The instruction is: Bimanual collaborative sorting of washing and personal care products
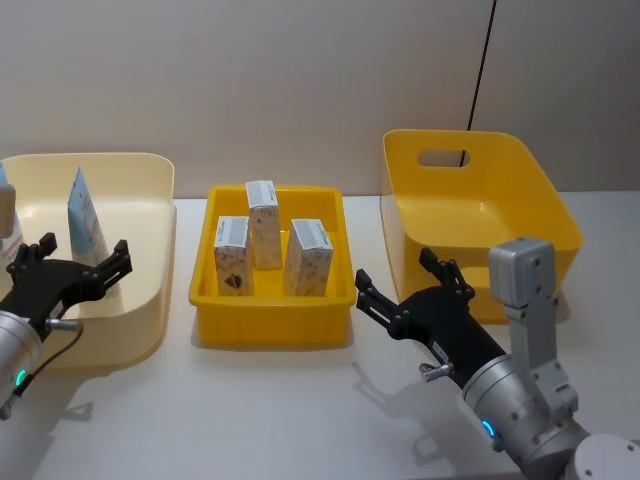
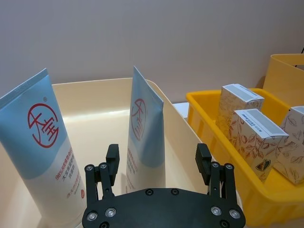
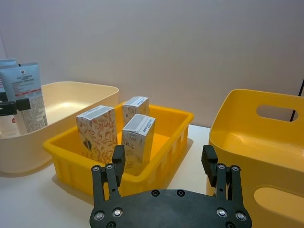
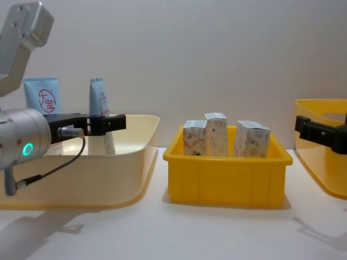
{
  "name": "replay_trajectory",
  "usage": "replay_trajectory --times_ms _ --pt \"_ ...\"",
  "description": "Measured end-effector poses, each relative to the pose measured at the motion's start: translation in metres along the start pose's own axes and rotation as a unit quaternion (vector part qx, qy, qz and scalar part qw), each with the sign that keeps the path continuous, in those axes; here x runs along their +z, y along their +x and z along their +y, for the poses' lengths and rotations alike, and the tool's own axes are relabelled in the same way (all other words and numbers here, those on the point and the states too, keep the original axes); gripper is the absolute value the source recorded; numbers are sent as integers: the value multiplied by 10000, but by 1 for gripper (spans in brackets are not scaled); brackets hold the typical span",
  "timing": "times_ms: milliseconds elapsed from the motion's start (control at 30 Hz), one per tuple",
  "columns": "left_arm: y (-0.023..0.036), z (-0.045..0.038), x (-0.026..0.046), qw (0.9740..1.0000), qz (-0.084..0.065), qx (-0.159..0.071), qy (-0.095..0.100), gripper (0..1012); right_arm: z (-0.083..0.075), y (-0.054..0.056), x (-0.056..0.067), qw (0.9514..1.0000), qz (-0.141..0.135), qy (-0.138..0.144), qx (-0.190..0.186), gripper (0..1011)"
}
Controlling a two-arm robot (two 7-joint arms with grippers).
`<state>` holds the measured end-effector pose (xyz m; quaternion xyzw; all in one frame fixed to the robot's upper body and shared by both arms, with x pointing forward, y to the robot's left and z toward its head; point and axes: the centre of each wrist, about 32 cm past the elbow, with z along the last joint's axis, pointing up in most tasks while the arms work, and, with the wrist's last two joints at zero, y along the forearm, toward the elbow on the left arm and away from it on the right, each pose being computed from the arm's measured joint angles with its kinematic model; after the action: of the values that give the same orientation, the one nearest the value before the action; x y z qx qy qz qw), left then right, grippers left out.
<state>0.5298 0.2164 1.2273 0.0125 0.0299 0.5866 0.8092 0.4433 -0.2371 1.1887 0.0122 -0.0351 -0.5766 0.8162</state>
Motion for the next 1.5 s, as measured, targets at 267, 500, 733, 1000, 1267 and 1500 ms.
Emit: replay_trajectory --times_ms 267,500,733,1000,1267,1500 --pt "-10 -85 -4 10000 -39 16 32 1003 0 0 0 10000 0 0 0 1001" --pt "-1 -159 -18 9997 -137 166 80 1003 0 0 0 10000 0 0 0 1001" --pt "7 -229 -42 9994 -206 262 137 1003 0 0 0 10000 0 0 0 1001" --pt "4 -281 -63 9991 -234 296 189 1003 0 0 0 10000 0 0 0 1001" --pt "3 -306 -70 9990 -249 311 208 837 0 0 0 10000 0 0 0 1001" --pt "0 -318 -76 9989 -255 318 221 621 0 0 0 10000 0 0 0 1001"
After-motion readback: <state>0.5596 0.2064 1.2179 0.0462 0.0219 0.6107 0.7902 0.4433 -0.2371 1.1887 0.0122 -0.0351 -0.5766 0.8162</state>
